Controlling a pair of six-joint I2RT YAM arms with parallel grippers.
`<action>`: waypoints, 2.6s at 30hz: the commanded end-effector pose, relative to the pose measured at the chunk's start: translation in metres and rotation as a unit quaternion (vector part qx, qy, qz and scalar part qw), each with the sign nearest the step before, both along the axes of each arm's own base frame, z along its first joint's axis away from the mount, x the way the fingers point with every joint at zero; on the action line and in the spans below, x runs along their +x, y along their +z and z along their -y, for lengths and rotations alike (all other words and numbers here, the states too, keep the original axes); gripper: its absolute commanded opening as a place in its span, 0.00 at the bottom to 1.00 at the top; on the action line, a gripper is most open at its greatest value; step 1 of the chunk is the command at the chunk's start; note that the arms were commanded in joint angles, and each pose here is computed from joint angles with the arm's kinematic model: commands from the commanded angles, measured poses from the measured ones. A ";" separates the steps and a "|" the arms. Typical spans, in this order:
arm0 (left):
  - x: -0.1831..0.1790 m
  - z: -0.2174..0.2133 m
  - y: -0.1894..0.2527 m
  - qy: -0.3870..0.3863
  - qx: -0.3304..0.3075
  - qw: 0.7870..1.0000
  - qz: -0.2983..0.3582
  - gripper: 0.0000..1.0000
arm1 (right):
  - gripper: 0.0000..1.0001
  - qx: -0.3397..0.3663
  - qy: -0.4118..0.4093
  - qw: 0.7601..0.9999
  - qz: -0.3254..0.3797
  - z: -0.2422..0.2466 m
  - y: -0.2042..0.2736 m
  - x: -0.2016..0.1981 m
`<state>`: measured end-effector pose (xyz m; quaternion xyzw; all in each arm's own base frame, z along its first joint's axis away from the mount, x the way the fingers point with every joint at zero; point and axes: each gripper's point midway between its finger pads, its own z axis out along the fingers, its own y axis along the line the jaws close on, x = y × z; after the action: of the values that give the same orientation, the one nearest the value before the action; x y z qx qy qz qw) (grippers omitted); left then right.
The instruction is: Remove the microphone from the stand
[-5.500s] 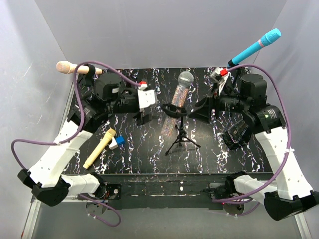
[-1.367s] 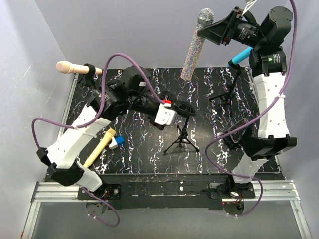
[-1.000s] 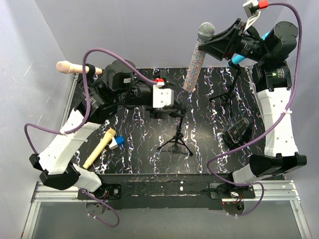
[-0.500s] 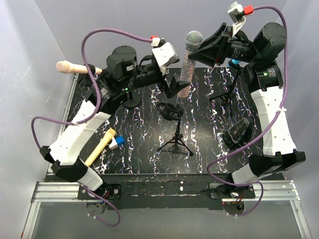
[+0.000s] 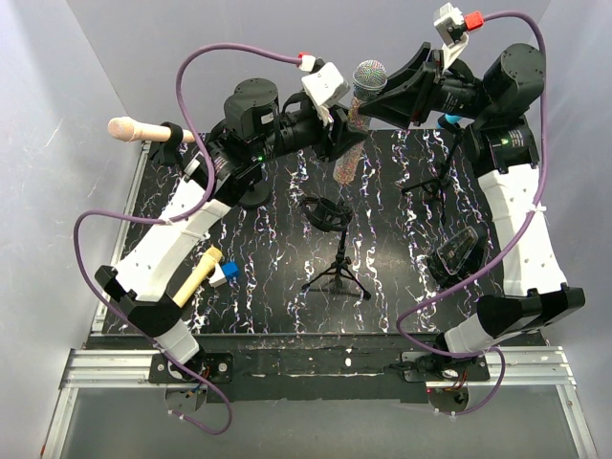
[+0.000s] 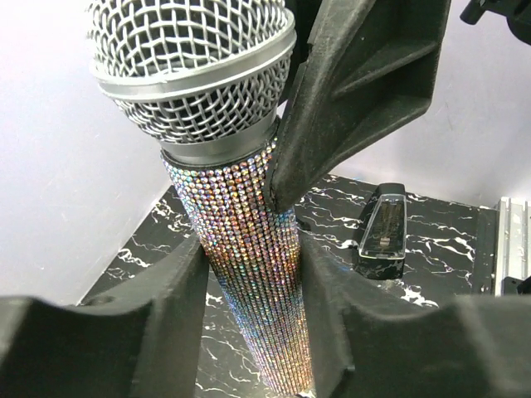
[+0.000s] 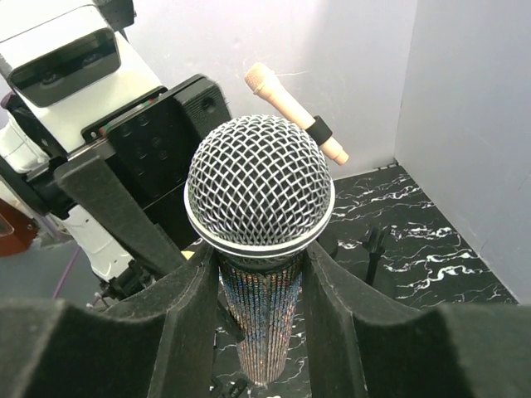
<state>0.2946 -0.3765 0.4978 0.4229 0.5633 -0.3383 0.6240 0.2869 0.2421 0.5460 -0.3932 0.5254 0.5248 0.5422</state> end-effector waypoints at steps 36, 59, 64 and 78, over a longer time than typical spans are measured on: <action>-0.067 -0.239 -0.292 0.126 0.462 0.859 -0.181 0.00 | 0.85 -0.056 -0.109 0.982 -0.146 0.046 -0.122 -0.056; -0.104 -0.242 -0.451 0.067 0.515 0.791 -0.324 0.19 | 0.78 -0.155 -0.190 0.935 -0.255 0.074 -0.218 -0.068; -0.100 -0.233 -0.437 0.055 0.502 0.804 -0.313 0.46 | 0.76 -0.167 -0.162 0.936 -0.265 0.072 -0.251 -0.084; -0.077 -0.192 -0.263 0.078 0.289 0.948 -0.106 0.78 | 0.78 -0.185 -0.099 0.969 -0.129 0.056 -0.263 -0.083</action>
<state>0.2119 -0.1702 0.1484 0.5112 0.8058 -0.1273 0.2704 0.1946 0.1771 0.2612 -0.2851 0.7781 0.4212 0.3686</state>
